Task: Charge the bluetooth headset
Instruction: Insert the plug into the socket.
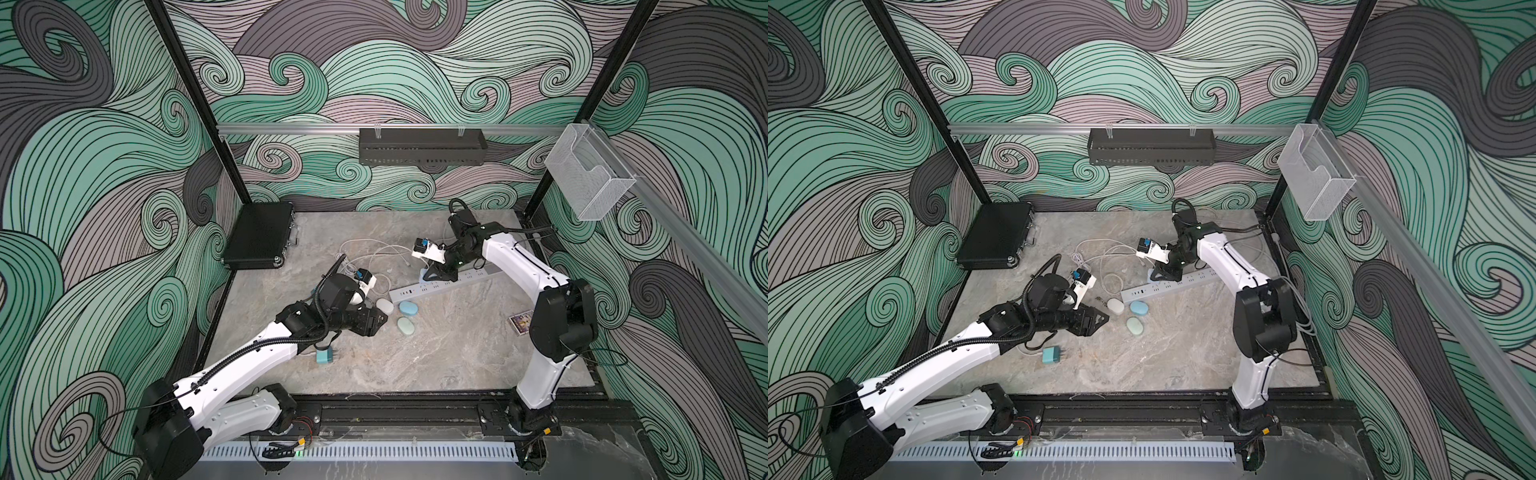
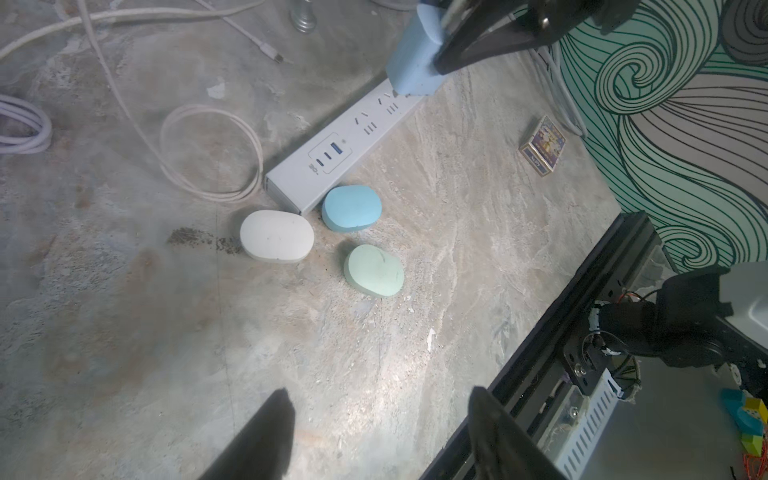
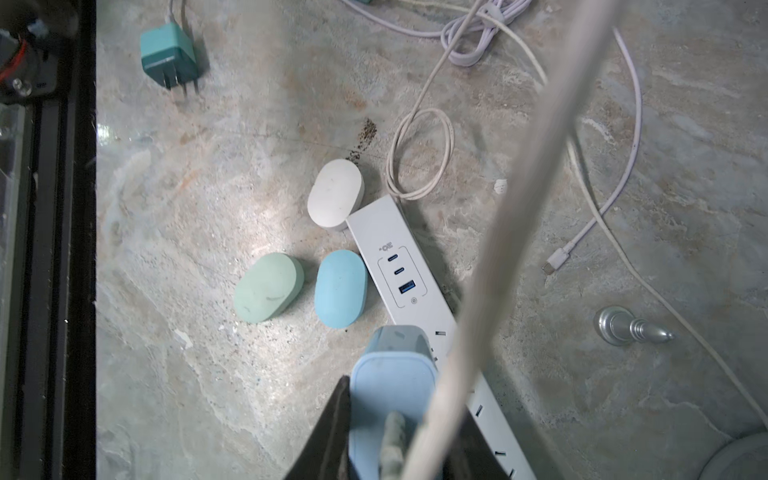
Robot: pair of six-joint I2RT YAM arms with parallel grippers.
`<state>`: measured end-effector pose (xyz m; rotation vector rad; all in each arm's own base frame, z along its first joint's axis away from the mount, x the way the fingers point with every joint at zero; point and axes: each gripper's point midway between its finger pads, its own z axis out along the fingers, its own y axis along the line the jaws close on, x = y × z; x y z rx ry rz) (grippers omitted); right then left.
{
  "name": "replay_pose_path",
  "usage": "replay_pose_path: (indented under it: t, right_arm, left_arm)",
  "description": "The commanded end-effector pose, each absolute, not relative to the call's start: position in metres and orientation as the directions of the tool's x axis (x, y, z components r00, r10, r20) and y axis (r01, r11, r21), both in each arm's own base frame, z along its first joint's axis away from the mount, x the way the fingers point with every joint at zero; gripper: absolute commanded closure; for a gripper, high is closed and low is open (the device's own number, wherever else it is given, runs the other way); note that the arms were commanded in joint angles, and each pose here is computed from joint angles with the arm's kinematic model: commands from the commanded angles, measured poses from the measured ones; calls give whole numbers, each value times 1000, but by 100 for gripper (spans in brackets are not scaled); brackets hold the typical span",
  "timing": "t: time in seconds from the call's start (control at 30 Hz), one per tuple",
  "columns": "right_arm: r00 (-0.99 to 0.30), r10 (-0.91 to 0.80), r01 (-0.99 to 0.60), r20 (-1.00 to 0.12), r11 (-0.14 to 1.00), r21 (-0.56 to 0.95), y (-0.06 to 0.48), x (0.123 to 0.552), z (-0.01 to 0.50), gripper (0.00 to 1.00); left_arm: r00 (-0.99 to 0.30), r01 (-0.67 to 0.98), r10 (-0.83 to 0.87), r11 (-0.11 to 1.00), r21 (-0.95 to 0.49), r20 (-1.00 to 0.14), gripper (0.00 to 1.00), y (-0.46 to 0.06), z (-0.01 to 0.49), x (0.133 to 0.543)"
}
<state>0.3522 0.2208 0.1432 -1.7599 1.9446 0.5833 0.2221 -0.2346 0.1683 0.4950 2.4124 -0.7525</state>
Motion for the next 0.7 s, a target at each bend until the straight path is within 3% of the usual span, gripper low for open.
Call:
replay_pose_path:
  t: [0.0, 0.67]
  right_arm:
    - [30, -809, -999, -587, -14, -32, 221, 353, 141, 95]
    - [242, -815, -968, -527, -238, -77, 208, 364, 97, 96]
  left_arm:
    - [-781, 484, 155, 763, -429, -605, 34, -239, 177, 230]
    - [-799, 477, 214, 796, -374, -563, 36, -242, 159, 250]
